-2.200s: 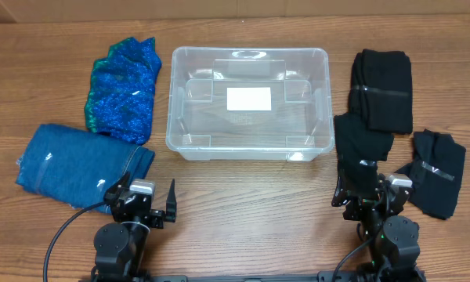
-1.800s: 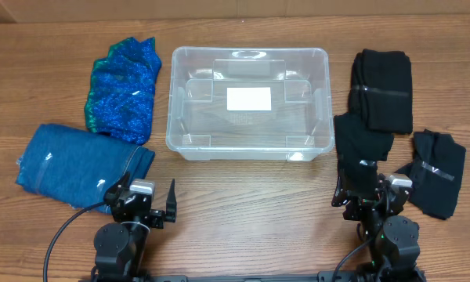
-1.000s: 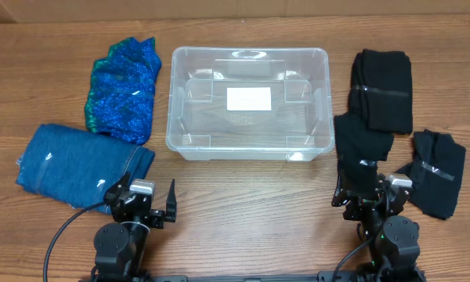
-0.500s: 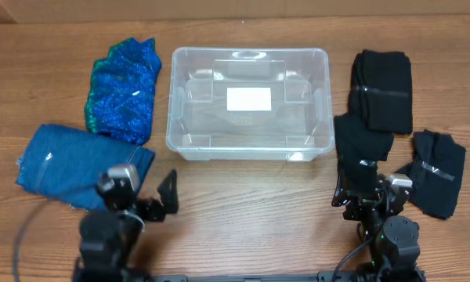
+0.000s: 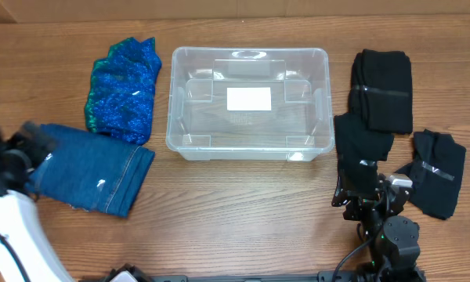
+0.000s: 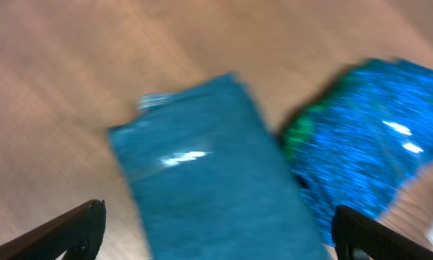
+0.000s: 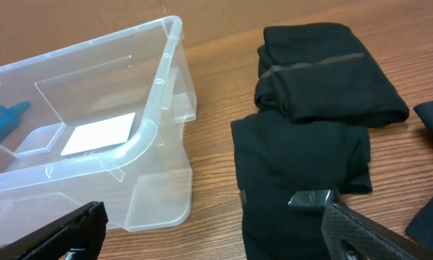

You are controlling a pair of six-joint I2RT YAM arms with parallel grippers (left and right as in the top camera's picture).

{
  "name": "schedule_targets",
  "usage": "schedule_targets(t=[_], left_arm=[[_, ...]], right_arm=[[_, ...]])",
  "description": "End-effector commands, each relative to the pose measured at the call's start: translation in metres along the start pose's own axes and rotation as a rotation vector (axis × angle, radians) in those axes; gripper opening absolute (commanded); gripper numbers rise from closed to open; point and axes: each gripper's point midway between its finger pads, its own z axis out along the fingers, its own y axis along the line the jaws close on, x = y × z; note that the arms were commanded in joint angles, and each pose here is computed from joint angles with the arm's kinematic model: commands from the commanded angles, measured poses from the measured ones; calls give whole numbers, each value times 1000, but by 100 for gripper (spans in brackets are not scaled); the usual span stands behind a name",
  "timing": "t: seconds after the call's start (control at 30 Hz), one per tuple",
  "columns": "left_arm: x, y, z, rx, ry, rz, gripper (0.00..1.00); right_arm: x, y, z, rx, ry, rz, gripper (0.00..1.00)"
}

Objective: Pack container
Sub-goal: 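Reach the left gripper to the folded blue denim and grasp it, then carry the denim with the left gripper and lower it into the bin's right side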

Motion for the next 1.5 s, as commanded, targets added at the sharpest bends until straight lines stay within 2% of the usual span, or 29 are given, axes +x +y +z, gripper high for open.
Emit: schedule_targets(t=[0.0,0.1,0.2,0.3,0.37,0.5,0.57,0.63,0.7,0.73,0.8,0.87,0.9,0.97,1.0,1.07,1.13,1.27,1.37,1.43,1.47], left_arm=[[-7,44,32,-15,69,-81,100],[-10,62,70,32,100,-23,100],[-9,56,106,120,108,143,100],[-5,47,133,214,109,237,100],[4,51,149,221,133,291,100],[23,43,183,281,175,306,100],[44,33,196,314,240,303,97],[79,15,210,348,352,312,86],[101,3,214,360,431,303,56],[103,1,213,350,446,257,34],[98,7,206,316,464,110,4],[87,7,192,327,461,18,4],[63,-2,171,375,423,-50,4],[7,-39,112,546,324,-156,4],[-24,-64,68,664,258,-193,4],[-58,-97,-3,780,175,-251,4],[-78,-122,-63,855,92,-271,4],[-90,-180,-167,1026,-60,-277,4],[-80,-216,-177,991,-97,-351,4],[-55,-256,-171,979,-32,-381,4],[-31,-285,-160,951,23,-392,4]], right_arm=[[2,-1,1,2,-1,3,100],[2,-1,1,2,-1,3,100],[2,-1,1,2,-1,3,100],[2,-1,1,2,-1,3,100],[2,-1,1,2,-1,3,100],[2,-1,1,2,-1,3,100],[2,-1,1,2,-1,3,100],[2,-1,1,2,-1,3,100],[2,-1,1,2,-1,3,100],[2,-1,1,2,-1,3,100],[2,-1,1,2,-1,3,100],[2,-1,1,2,-1,3,100],[2,-1,1,2,-1,3,100],[2,-1,1,2,-1,3,100],[2,-1,1,2,-1,3,100],[2,-1,1,2,-1,3,100],[2,-1,1,2,-1,3,100],[2,-1,1,2,-1,3,100],[2,-1,1,2,-1,3,100],[2,-1,1,2,-1,3,100],[2,-1,1,2,-1,3,100]])
